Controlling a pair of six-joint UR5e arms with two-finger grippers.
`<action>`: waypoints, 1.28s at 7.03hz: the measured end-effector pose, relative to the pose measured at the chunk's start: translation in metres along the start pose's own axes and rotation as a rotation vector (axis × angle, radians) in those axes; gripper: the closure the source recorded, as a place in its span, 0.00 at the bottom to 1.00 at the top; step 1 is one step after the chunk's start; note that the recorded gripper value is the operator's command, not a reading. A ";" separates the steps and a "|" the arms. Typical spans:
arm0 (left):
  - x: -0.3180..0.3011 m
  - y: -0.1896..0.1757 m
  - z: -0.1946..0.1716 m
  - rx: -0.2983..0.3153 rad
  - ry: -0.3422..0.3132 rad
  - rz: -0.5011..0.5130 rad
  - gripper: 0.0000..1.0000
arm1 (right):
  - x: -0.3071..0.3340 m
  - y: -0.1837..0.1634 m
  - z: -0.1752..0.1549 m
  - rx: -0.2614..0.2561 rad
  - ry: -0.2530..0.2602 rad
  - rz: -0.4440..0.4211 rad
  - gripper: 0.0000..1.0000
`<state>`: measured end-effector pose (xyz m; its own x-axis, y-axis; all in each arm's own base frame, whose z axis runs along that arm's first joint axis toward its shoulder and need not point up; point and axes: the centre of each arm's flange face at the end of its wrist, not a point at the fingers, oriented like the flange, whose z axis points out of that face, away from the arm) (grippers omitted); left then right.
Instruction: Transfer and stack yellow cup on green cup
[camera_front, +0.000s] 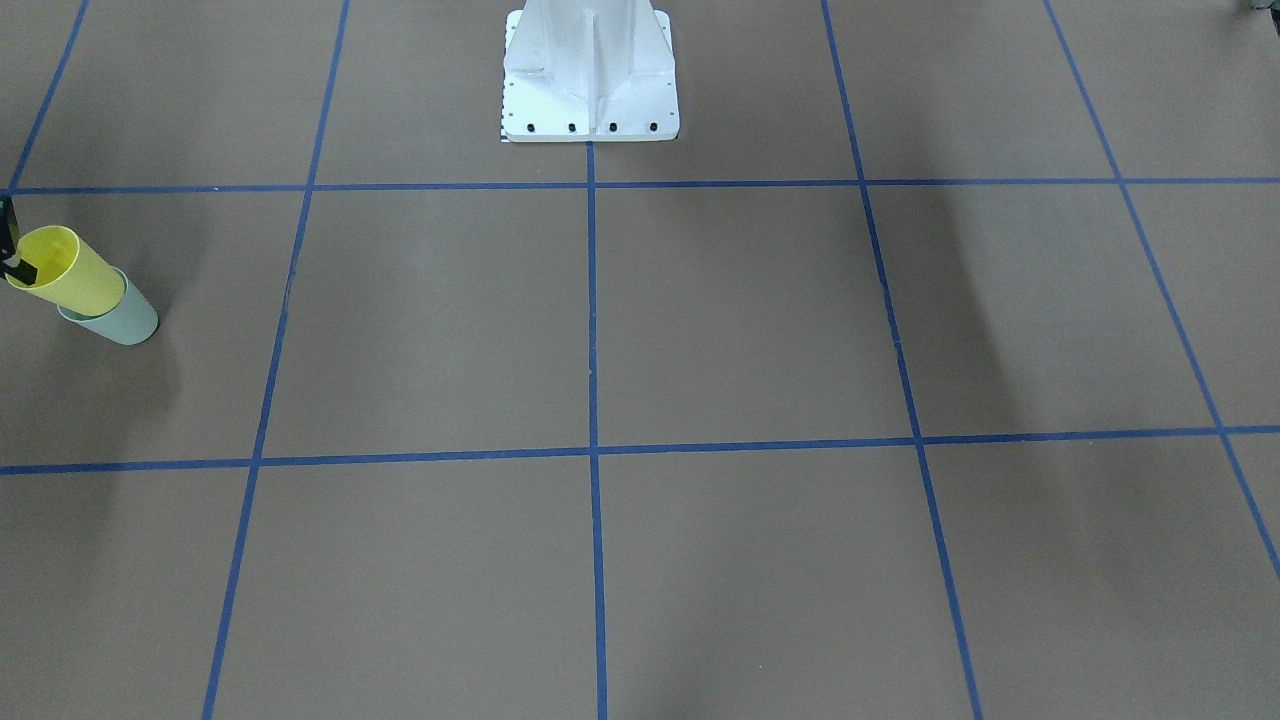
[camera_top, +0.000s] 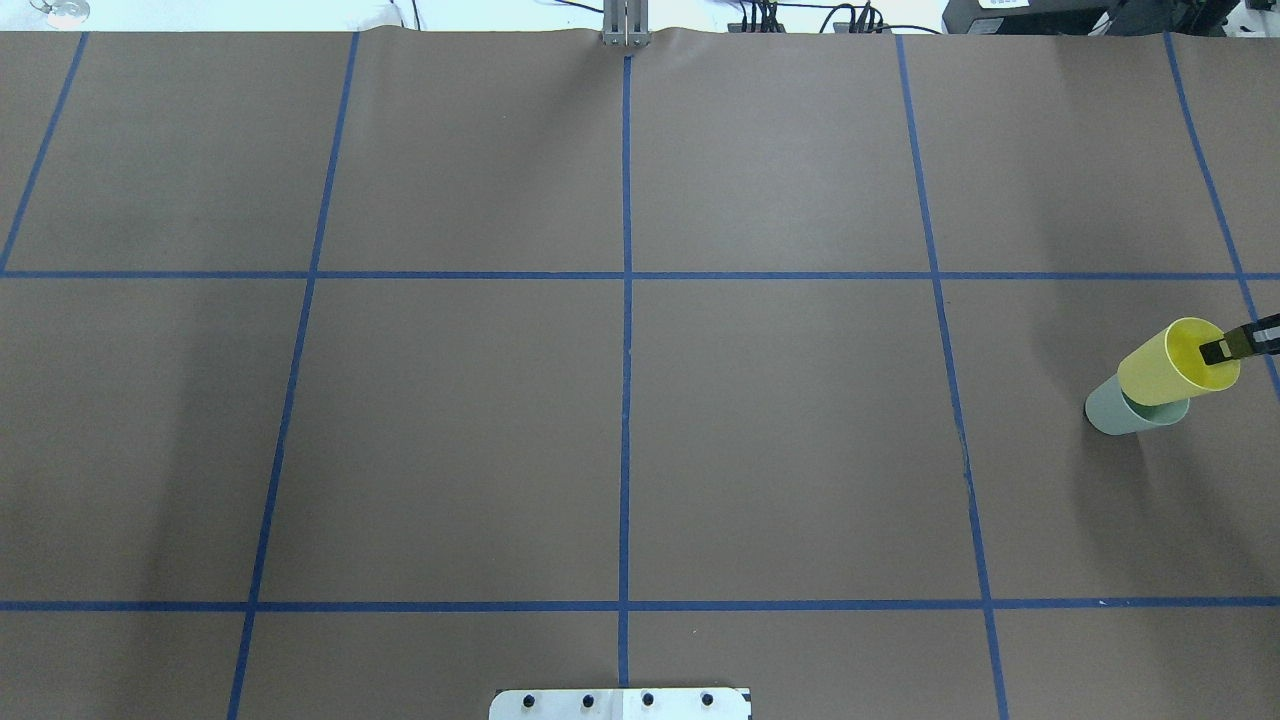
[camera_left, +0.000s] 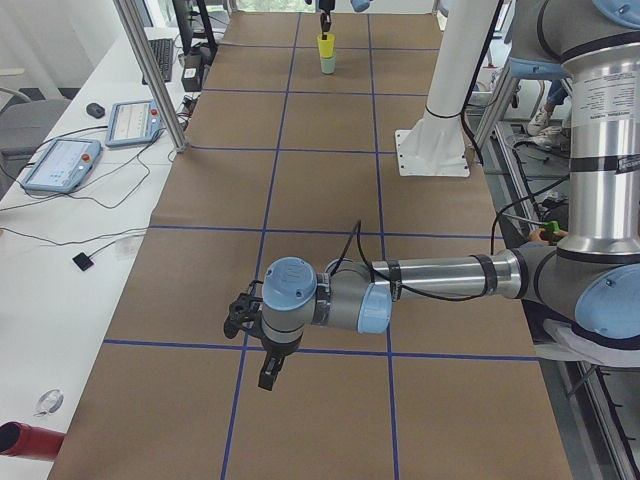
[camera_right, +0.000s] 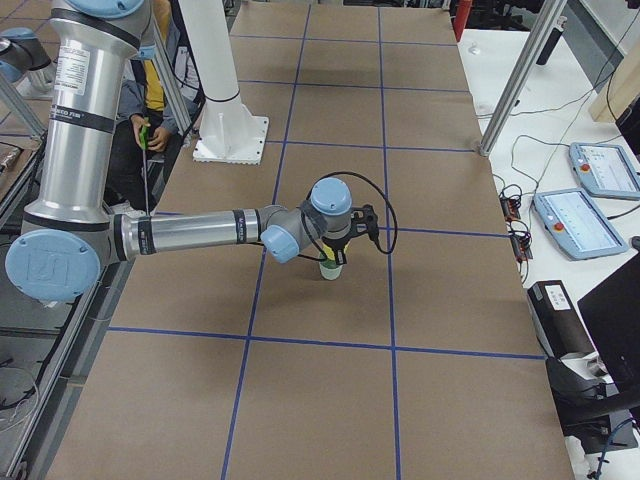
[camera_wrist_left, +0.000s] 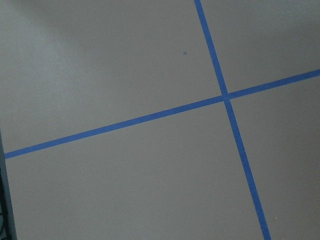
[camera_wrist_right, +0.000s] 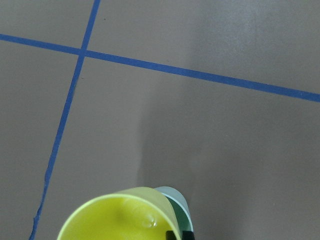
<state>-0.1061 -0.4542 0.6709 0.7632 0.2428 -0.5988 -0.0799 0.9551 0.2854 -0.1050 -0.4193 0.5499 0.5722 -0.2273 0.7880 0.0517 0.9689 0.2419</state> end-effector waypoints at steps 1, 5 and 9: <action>0.000 0.000 0.000 0.000 0.000 0.001 0.00 | 0.002 0.001 0.002 0.003 0.015 0.002 1.00; 0.000 0.000 0.000 0.000 0.000 0.003 0.00 | 0.007 0.011 0.003 -0.005 0.026 0.009 1.00; 0.000 0.003 0.001 -0.003 0.001 0.004 0.00 | 0.003 0.014 0.008 -0.019 0.020 0.002 0.00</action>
<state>-0.1057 -0.4520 0.6729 0.7624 0.2464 -0.5983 -0.0845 0.9547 0.2855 -0.1089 -0.4072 0.5606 0.5888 -0.2234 0.7768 0.0662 0.9712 0.2291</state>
